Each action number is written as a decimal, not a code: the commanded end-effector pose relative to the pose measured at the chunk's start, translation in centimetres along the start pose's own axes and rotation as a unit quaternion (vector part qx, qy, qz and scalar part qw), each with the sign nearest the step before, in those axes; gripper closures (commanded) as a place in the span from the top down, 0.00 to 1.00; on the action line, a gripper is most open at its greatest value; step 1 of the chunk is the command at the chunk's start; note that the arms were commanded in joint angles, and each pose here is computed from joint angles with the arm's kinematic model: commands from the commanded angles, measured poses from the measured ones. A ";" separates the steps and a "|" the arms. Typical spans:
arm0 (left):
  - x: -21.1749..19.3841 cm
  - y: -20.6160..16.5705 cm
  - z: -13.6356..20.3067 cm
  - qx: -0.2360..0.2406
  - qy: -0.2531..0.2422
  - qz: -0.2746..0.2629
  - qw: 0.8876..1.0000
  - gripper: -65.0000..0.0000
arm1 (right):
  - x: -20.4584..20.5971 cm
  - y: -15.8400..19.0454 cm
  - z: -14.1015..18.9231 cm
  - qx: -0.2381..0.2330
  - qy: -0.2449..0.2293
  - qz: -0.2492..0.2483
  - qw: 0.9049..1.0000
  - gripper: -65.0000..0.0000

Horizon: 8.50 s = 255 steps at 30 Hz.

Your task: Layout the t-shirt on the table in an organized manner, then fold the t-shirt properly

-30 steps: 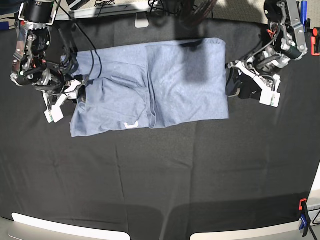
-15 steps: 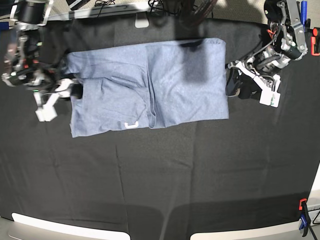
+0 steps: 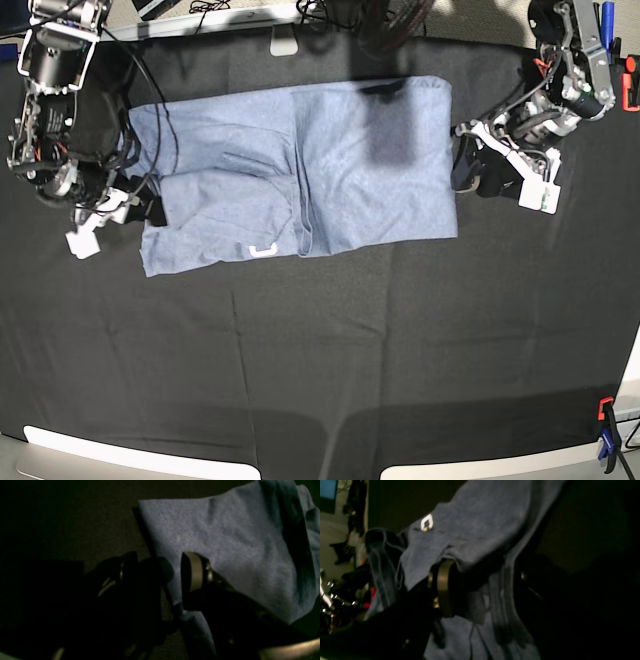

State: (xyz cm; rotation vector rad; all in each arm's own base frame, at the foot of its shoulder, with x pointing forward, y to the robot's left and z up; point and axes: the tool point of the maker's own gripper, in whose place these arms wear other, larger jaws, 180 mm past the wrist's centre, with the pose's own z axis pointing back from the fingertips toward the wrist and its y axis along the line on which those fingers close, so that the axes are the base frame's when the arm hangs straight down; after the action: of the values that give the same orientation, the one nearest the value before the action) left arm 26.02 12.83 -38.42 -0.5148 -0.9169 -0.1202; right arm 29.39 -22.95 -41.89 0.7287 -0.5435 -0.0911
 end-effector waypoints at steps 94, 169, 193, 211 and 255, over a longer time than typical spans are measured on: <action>-0.7 0.3 0.6 0.013 0.013 -0.024 1.000 0.39 | 2.4 15.5 -1.4 0.100 -0.001 0.228 0.969 0.00; -9.3 -9.7 5.2 -0.193 0.194 0.072 0.959 0.00 | 3.2 22.2 -20.7 -0.004 0.086 0.384 0.919 0.00; -6.5 0.8 -4.8 -0.053 0.134 0.002 0.990 0.00 | -3.5 17.1 -14.9 -0.051 0.114 0.412 0.903 0.00; 1.6 6.3 -3.0 -0.005 0.046 -0.023 0.999 0.00 | -4.7 15.6 -8.1 -0.121 0.013 0.330 0.936 0.00; -32.9 3.9 21.8 0.185 0.279 0.258 0.907 0.00 | -43.0 2.8 8.8 -0.164 0.416 0.027 0.894 0.00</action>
State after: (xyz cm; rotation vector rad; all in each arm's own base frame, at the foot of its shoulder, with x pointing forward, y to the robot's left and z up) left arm -8.64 22.02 -55.27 -0.3287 -0.2019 0.3727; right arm -12.52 -14.58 -53.83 0.3653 0.2887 0.1722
